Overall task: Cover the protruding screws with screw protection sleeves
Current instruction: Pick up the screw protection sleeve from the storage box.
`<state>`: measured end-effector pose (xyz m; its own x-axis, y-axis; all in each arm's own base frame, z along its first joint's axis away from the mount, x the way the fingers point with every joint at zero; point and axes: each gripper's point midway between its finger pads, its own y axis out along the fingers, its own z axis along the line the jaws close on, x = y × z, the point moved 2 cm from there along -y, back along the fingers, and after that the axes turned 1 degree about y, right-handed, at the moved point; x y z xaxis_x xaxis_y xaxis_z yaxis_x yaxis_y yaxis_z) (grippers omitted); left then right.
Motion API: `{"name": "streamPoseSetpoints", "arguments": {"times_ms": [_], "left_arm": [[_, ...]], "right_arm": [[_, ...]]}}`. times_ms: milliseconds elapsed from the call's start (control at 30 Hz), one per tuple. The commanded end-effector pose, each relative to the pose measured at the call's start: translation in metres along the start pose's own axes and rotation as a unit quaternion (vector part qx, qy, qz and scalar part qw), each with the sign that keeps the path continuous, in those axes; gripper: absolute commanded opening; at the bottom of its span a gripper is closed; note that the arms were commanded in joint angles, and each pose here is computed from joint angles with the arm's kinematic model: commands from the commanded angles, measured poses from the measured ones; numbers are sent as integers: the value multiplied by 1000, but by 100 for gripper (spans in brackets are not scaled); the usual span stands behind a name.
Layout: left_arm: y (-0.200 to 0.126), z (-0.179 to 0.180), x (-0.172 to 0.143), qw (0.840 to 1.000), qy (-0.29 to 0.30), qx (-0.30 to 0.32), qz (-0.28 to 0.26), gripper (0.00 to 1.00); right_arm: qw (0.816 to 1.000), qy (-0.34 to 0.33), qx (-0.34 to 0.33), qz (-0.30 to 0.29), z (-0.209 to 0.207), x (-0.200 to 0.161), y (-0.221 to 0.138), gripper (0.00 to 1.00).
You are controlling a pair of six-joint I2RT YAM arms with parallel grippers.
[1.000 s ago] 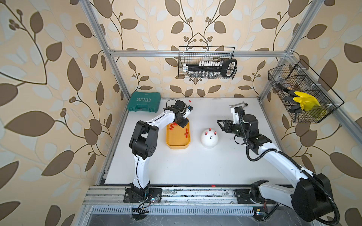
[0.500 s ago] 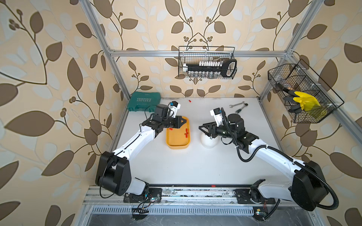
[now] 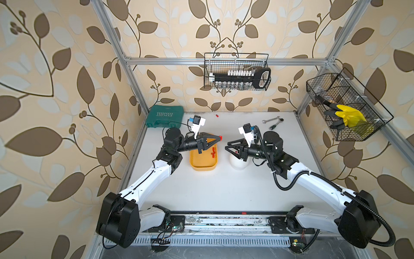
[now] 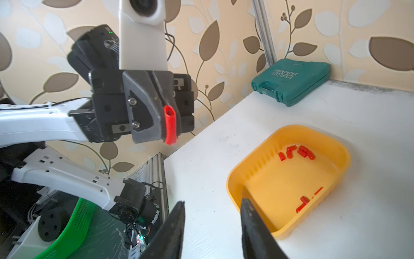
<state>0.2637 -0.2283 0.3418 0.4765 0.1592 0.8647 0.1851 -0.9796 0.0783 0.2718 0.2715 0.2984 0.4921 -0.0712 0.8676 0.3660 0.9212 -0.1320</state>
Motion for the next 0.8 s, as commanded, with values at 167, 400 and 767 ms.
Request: {"name": "streamPoseSetpoints", "arguments": {"times_ms": [167, 400, 767], "left_arm": [[-8, -49, 9, 993, 100, -68, -9, 1], [-3, -53, 3, 991, 109, -73, 9, 2], [2, -62, -6, 989, 123, -81, 27, 2]], "right_arm": [[994, 0, 110, -28, 32, 39, -30, 40], [991, 16, 133, -29, 42, 49, -25, 39], [984, 12, 179, 15, 67, 48, -7, 27]]}}
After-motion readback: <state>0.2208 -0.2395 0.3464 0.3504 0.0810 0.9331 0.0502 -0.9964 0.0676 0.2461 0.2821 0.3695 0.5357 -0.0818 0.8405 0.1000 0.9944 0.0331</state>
